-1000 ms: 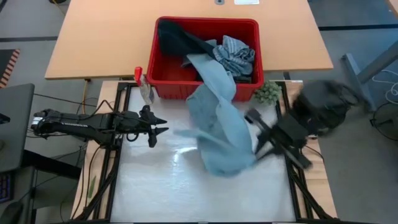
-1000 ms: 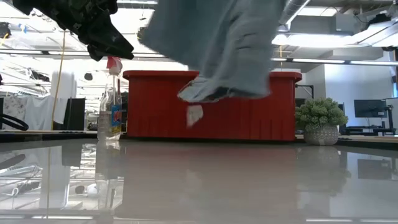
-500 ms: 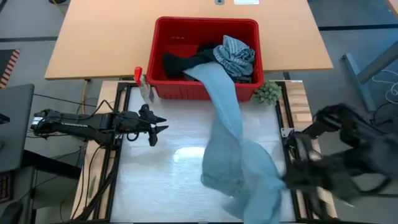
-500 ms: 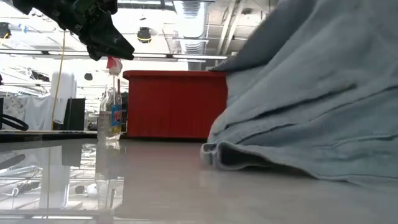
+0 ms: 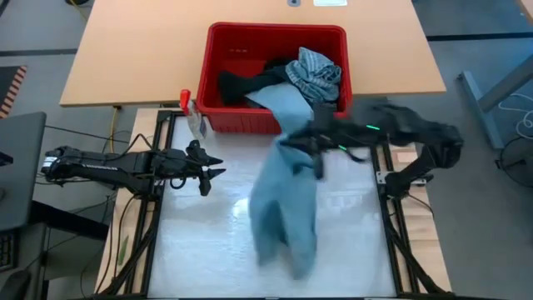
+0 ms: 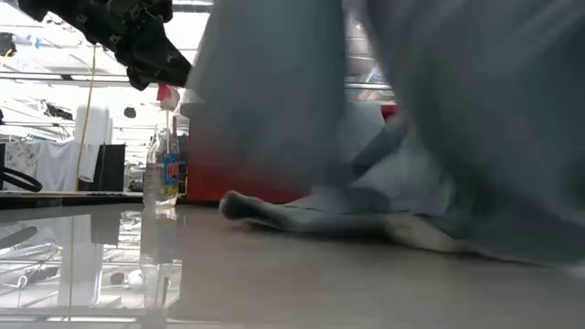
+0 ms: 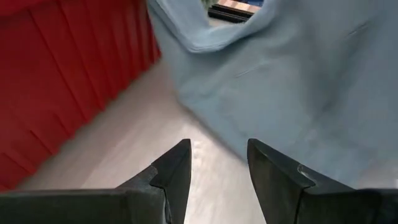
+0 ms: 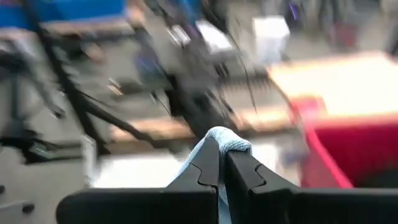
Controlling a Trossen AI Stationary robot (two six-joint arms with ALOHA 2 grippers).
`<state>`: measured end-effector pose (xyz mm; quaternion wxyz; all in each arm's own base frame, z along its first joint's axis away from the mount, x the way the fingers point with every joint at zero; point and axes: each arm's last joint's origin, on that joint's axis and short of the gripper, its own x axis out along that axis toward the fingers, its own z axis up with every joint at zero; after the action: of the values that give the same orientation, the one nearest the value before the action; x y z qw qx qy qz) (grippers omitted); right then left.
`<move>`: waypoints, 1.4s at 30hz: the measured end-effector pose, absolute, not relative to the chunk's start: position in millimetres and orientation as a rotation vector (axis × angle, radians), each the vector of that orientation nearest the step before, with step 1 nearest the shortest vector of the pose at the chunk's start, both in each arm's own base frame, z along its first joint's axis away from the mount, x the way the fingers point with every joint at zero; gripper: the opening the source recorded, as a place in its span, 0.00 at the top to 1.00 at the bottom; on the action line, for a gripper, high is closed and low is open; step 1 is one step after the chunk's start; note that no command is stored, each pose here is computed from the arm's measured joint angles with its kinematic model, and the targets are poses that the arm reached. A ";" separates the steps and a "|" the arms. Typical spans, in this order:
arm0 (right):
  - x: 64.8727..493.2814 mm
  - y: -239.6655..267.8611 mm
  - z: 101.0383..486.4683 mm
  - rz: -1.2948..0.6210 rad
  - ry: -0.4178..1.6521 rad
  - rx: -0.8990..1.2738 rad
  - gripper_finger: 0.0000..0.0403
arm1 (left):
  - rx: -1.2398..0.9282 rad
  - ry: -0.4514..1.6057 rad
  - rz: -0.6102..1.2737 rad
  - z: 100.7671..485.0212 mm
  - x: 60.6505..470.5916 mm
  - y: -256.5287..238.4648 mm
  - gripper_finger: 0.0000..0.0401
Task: Fold laundry
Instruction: Fold the blue pants from the red laundry bin
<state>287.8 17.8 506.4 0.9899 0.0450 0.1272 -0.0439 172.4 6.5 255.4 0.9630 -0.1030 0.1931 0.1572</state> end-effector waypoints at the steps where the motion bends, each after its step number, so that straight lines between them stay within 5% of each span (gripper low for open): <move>1: 294.7 5.6 491.4 -0.110 0.311 0.124 0.93 | -0.226 0.401 0.309 254.5 172.1 6.1 0.64; 12: 324.1 -82.2 365.6 -0.107 0.658 0.487 0.79 | -0.346 0.601 0.310 237.1 162.0 3.0 0.64; 21: 323.9 -74.8 350.9 -0.064 0.784 0.458 0.46 | -0.249 0.610 0.259 237.7 162.5 2.1 0.64; 30: 312.7 22.1 335.0 0.062 1.013 0.367 0.41 | -0.083 0.550 0.142 243.7 169.5 0.4 0.64; 42: 303.5 145.2 299.1 0.017 0.914 0.264 0.44 | 0.072 0.579 -0.154 226.8 200.2 -7.1 0.64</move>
<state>303.5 145.2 299.1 0.8890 0.1269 0.4400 0.0080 200.2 -7.1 226.8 0.9548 0.0354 0.2852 -0.0758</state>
